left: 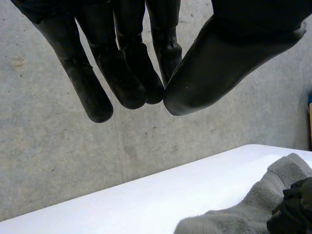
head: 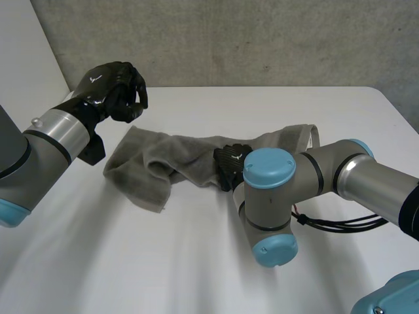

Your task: Fold the towel.

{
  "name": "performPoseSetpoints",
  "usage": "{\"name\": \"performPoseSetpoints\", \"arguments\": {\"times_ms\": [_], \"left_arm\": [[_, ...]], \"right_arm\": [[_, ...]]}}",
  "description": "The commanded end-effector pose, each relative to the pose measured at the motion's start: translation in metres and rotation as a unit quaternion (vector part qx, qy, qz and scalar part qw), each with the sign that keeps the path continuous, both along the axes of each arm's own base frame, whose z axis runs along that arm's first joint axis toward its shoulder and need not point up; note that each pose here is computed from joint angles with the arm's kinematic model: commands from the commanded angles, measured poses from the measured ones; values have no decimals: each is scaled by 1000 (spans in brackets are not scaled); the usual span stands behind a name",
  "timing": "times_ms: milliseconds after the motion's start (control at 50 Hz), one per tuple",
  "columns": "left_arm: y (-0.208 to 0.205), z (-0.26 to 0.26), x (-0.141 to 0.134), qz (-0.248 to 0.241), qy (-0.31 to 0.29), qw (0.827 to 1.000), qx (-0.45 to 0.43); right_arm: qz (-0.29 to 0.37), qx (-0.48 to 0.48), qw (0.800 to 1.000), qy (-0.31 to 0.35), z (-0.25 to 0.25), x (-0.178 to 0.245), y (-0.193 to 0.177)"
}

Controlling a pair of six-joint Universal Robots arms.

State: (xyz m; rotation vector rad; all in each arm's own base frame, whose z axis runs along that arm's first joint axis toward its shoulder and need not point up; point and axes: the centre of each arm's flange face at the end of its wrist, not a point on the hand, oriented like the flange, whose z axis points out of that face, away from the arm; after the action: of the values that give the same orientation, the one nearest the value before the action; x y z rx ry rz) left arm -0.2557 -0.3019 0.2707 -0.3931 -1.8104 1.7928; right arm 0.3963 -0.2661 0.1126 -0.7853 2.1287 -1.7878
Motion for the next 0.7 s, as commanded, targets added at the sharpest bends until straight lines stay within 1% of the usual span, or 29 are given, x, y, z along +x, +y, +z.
{"name": "performPoseSetpoints", "arguments": {"times_ms": [20, 200, 300, 340, 420, 460, 480, 520, 560, 700], "left_arm": [[0, 0, 0, 0, 0, 1000, 0], [0, -3, -1, -3, -6, 1000, -1], [-3, -21, -5, -10, -16, 1000, 19], [-6, -39, -11, -17, -28, 999, 41], [-8, -54, -13, -20, -49, 997, 47], [-9, -67, -14, -22, -77, 996, 46], [-9, -67, -14, -22, -78, 996, 46], [-9, -77, -15, -24, -99, 994, 47], [-9, -81, -16, -25, -105, 993, 49], [-10, -100, -17, -27, -115, 991, 67]], "right_arm": [[1, -3, 1000, -3, -1, 1, -1], [-2, 0, 1000, 1, -2, -2, -4], [-1, -3, 1000, 3, 0, -3, -5], [1, -3, 1000, 5, -1, -3, -5], [-9, 1, 1000, 6, 1, -11, -12], [-15, 2, 1000, 3, 4, -15, -15], [-20, -1, 1000, 1, 10, -19, -18], [-24, -5, 1000, -3, 19, -24, -20], [-37, -14, 999, -10, 39, -42, -29], [-37, -20, 999, -22, 64, -62, -30]]}}
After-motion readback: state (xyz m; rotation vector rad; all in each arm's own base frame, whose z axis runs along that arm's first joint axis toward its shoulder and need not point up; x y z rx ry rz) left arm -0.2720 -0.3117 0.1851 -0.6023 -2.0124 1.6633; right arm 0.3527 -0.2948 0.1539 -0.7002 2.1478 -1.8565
